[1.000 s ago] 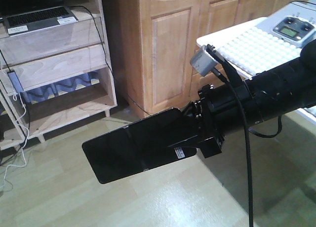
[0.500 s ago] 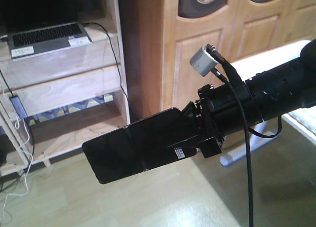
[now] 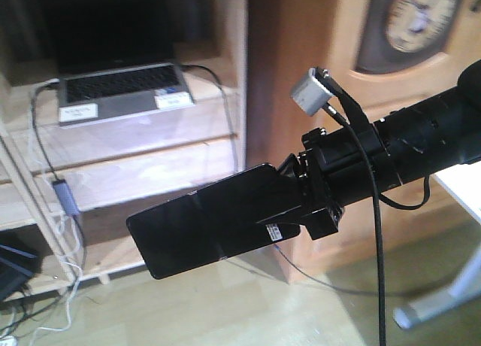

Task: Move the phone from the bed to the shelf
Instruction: 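Hold the phone while the base drives to the wooden shelf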

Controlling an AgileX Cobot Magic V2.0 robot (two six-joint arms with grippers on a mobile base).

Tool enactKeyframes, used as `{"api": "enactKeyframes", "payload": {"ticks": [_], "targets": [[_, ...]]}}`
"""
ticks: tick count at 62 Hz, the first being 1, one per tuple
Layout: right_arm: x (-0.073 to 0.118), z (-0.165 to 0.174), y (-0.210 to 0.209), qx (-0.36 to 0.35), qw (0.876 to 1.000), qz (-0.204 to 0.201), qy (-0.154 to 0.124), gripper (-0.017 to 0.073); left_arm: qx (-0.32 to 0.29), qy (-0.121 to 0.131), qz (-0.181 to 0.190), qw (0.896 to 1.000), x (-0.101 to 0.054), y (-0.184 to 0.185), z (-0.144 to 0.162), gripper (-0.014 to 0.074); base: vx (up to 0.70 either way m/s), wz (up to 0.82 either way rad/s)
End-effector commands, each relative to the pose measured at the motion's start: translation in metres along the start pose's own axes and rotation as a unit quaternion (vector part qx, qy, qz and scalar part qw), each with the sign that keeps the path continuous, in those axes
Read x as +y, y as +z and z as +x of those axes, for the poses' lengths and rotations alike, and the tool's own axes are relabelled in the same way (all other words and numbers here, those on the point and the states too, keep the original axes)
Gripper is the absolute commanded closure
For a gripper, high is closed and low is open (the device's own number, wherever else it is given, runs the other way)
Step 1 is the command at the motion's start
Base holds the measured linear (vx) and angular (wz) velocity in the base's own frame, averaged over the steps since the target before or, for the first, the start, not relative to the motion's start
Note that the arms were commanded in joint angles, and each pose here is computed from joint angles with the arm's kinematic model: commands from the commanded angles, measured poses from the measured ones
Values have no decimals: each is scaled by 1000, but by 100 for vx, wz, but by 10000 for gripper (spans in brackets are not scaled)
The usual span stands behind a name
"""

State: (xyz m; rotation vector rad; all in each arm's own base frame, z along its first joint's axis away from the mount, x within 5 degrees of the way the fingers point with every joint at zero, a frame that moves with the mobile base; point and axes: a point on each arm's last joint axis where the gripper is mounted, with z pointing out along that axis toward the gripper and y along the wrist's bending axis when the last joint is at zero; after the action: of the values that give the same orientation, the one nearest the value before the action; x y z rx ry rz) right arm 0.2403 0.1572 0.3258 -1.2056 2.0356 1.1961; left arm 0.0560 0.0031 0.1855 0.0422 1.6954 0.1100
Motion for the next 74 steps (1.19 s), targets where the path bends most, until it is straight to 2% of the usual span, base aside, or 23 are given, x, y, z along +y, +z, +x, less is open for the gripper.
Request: {"api": "enactKeyframes", "payload": {"ticks": [1,32,74], "targets": [[23,-12,-12,-35,998,-45,-18,561,-54,-4,-3,999,1,-3,-15,593,40,40],[23,-12,-12,-35,998,-45,-18,561,-54,-4,-3,999,1,-3,-15,593,37,35],[23,-12,-12,-35,998,-45,-19,561,-54,-4,-3,999,1,-3,-15,593,28,14]]}}
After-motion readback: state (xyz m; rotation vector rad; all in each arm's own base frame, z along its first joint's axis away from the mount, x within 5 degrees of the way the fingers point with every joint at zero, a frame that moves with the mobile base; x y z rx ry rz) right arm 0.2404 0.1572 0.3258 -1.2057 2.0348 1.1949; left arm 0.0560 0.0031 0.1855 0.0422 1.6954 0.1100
